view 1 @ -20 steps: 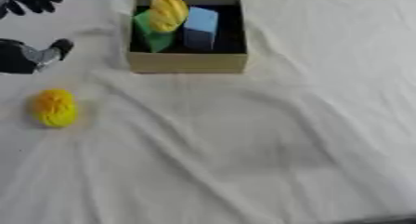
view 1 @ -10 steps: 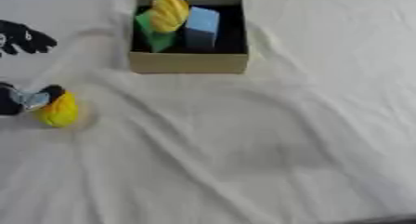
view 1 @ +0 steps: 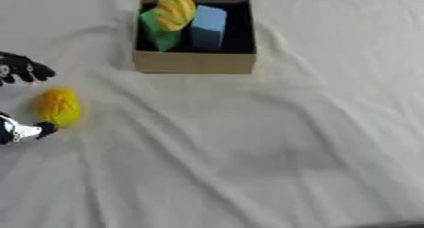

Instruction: Pick up objects on the table and place them in the box.

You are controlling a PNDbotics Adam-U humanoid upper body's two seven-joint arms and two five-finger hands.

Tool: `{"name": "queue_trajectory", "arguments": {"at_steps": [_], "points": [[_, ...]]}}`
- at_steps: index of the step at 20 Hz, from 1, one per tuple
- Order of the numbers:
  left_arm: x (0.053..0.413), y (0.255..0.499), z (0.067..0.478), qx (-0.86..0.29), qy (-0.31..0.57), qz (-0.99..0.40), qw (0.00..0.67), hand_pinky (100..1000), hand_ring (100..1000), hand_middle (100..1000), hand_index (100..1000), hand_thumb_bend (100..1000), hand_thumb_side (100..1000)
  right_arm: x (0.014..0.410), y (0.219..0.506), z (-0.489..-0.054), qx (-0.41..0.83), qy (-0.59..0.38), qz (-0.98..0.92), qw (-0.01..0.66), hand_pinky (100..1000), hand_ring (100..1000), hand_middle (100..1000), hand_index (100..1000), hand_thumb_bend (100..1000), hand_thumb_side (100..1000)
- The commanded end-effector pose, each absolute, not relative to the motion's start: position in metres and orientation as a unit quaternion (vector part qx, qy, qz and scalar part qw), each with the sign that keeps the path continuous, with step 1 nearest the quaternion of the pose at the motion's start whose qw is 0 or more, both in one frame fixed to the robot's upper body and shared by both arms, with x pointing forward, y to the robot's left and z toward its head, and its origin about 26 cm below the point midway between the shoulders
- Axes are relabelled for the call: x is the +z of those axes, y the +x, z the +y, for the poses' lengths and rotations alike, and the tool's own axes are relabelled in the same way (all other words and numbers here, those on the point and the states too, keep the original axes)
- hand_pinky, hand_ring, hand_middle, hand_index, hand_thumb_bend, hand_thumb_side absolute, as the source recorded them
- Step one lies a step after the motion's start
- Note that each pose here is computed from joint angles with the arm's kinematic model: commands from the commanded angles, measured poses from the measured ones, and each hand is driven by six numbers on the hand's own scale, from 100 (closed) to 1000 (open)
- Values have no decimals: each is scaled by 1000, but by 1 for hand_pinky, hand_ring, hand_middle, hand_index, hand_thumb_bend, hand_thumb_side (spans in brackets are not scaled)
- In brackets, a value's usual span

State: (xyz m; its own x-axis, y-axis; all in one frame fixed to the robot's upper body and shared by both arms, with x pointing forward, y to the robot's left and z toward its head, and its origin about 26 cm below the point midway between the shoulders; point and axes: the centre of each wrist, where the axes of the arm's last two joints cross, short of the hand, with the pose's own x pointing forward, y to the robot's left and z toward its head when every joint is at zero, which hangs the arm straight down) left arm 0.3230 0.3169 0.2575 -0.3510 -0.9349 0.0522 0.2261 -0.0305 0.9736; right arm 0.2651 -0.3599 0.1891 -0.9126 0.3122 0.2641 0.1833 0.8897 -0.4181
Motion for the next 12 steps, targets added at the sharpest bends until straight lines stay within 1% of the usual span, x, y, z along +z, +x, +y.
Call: {"name": "queue_trajectory", "arguments": {"at_steps": [1, 2, 7, 12], "points": [[263, 327, 320, -632, 350, -519, 457, 794, 817, 775, 910, 470, 419, 195, 264, -359, 207, -132, -957, 156, 945, 882, 776, 881, 100, 638], [262, 328, 320, -631, 349, -519, 458, 795, 817, 776, 910, 472, 419, 195, 264, -359, 207, -132, -957, 157, 945, 882, 776, 881, 100, 639], [253, 338, 322, -630, 370, -506, 458, 807, 831, 791, 915, 540, 388, 193, 264, -357, 211, -131, -955, 161, 946, 880, 770, 880, 100, 638], [243, 349, 325, -635, 385, -487, 460, 811, 835, 799, 916, 558, 380, 191, 264, -356, 213, -129, -954, 164, 947, 879, 768, 880, 100, 638]]}}
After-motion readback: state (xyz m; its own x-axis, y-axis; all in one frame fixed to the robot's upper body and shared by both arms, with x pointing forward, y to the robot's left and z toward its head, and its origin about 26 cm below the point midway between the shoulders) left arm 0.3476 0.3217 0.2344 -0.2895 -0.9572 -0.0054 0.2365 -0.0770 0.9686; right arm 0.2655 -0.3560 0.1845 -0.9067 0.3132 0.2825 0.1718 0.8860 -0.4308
